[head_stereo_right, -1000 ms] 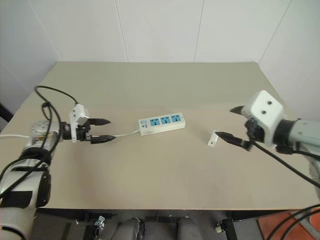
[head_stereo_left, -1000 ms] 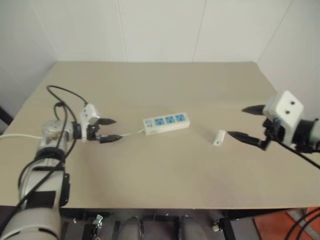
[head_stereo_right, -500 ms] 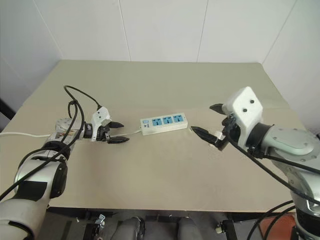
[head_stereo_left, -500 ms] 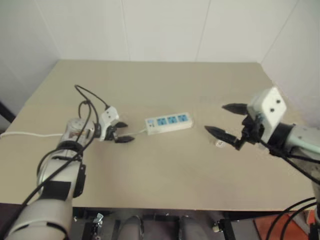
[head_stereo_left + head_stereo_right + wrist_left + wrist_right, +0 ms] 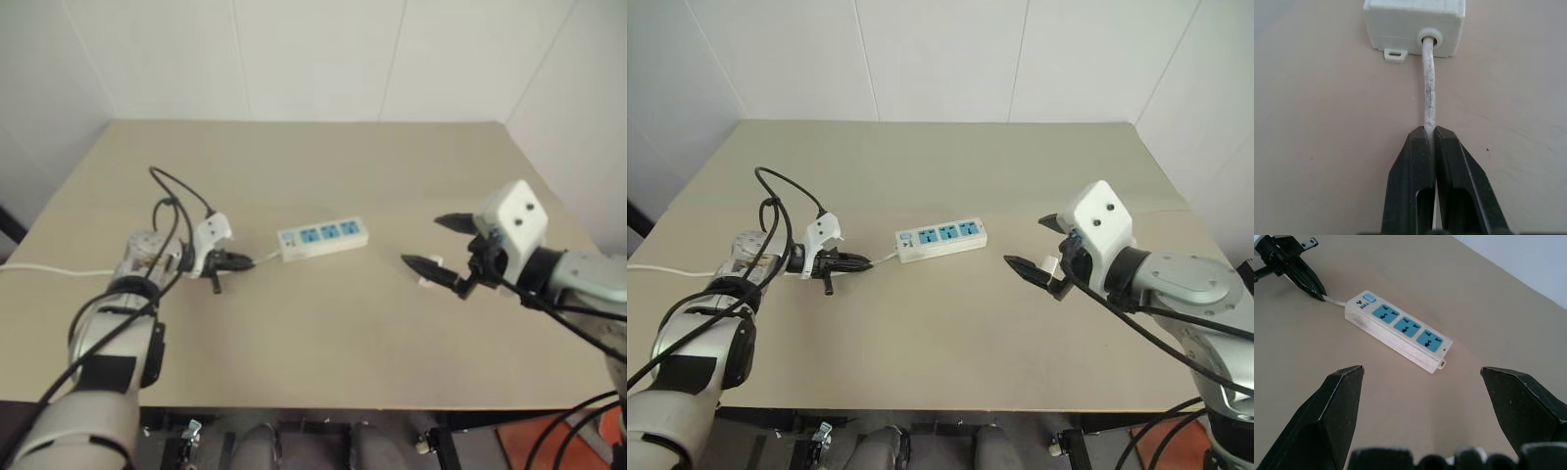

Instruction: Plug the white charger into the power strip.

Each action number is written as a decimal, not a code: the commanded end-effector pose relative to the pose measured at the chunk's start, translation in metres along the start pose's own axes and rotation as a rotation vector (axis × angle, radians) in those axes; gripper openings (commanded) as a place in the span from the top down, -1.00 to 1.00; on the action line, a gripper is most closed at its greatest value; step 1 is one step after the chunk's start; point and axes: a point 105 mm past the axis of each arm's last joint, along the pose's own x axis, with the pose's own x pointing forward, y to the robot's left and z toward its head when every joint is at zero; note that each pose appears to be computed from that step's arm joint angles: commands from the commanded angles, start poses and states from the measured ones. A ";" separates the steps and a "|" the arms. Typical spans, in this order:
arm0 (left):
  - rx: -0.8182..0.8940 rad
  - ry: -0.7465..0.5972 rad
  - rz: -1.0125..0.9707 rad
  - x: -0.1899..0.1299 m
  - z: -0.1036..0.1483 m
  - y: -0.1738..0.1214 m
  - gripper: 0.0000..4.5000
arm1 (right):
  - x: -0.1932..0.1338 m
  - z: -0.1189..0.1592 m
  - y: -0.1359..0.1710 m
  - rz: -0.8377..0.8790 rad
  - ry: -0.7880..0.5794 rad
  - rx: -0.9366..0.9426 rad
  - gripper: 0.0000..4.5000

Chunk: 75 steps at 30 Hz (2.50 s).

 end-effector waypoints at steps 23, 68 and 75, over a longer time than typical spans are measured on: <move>-0.060 -0.147 -0.029 -0.102 -0.007 -0.067 -0.12 | 0.021 -0.004 0.008 0.064 -0.041 -0.046 -1.00; 0.058 -0.540 0.016 -0.004 -0.003 -0.047 -0.98 | 0.010 0.000 -0.001 -0.041 -0.042 -0.042 -1.00; 0.066 -0.484 -0.048 0.004 -0.006 -0.052 -0.98 | 0.009 -0.001 -0.001 -0.057 -0.039 -0.040 -1.00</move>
